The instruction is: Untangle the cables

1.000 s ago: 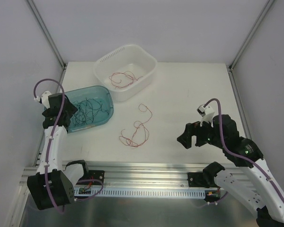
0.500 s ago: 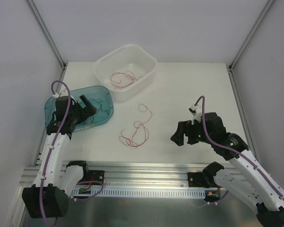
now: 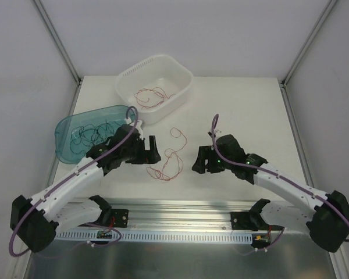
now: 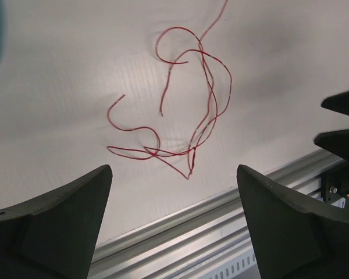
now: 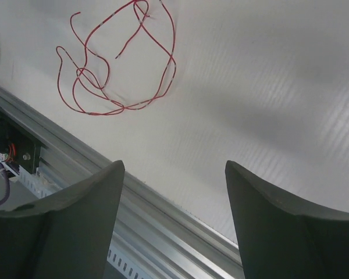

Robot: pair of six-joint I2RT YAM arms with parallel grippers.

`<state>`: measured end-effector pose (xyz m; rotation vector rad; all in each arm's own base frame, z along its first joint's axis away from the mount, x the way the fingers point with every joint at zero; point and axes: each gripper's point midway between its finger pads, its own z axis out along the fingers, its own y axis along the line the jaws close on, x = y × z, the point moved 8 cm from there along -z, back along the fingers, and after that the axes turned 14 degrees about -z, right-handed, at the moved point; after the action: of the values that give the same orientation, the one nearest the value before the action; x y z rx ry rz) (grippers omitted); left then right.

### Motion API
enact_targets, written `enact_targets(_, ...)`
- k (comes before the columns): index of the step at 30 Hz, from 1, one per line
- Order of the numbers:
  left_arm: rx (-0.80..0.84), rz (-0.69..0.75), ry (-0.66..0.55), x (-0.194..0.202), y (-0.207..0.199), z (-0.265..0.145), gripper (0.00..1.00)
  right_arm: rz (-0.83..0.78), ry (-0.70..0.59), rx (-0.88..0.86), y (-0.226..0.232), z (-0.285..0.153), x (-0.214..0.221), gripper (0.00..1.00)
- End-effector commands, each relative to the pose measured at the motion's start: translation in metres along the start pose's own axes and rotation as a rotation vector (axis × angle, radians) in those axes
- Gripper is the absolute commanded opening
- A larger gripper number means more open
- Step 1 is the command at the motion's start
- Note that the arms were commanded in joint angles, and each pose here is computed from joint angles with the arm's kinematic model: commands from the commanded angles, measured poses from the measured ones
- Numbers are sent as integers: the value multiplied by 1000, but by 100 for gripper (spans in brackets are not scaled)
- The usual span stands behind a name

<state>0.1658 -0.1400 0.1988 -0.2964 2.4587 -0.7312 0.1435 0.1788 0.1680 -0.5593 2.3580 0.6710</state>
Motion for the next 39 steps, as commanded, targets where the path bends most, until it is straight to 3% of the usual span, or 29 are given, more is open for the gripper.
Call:
enact_targets(1, -33, 114, 0, 0, -29, 14, 89, 45, -109, -26, 11, 31, -27, 69)
enact_targets(3, -75, 157, 23, 5, -37, 28, 83, 44, -106, -27, 11, 43, -32, 63)
enact_targets(11, -166, 239, 114, 23, -48, 68, 67, 32, -48, -57, 14, 102, -44, 60)
enact_targets(15, -201, 236, 133, 28, -46, 78, 53, 46, -22, -76, 13, 122, -43, 57)
enact_targets(19, -205, 231, 120, 27, -45, 78, 31, 41, -10, -117, 14, 135, -39, 50)
enact_targets(22, -204, 229, 85, 23, -46, 74, 17, 38, 12, -146, 15, 140, -33, 39)
enact_targets(23, -205, 229, 76, 22, -46, 73, 8, 39, 16, -149, 15, 140, -31, 28)
enact_targets(25, -204, 236, 37, 16, -47, 67, 1, 28, 4, -139, 14, 131, -30, 15)
enact_targets(26, -207, 237, 21, 14, -46, 65, 0, 22, 0, -125, 11, 127, -29, 2)
enact_targets(27, -205, 233, -13, 8, -46, 60, 0, -6, -24, -97, 9, 113, -34, 1)
enact_targets(33, -181, 128, -116, -19, -32, 35, 0, -67, -37, 67, -22, 49, -38, 1)
enact_targets(37, -122, 88, -124, -27, -35, 23, 0, -103, -73, 112, -28, 8, -47, 1)
enact_targets(39, -48, 67, -78, -24, -45, 21, 12, -124, -84, 115, -26, -5, -51, 1)
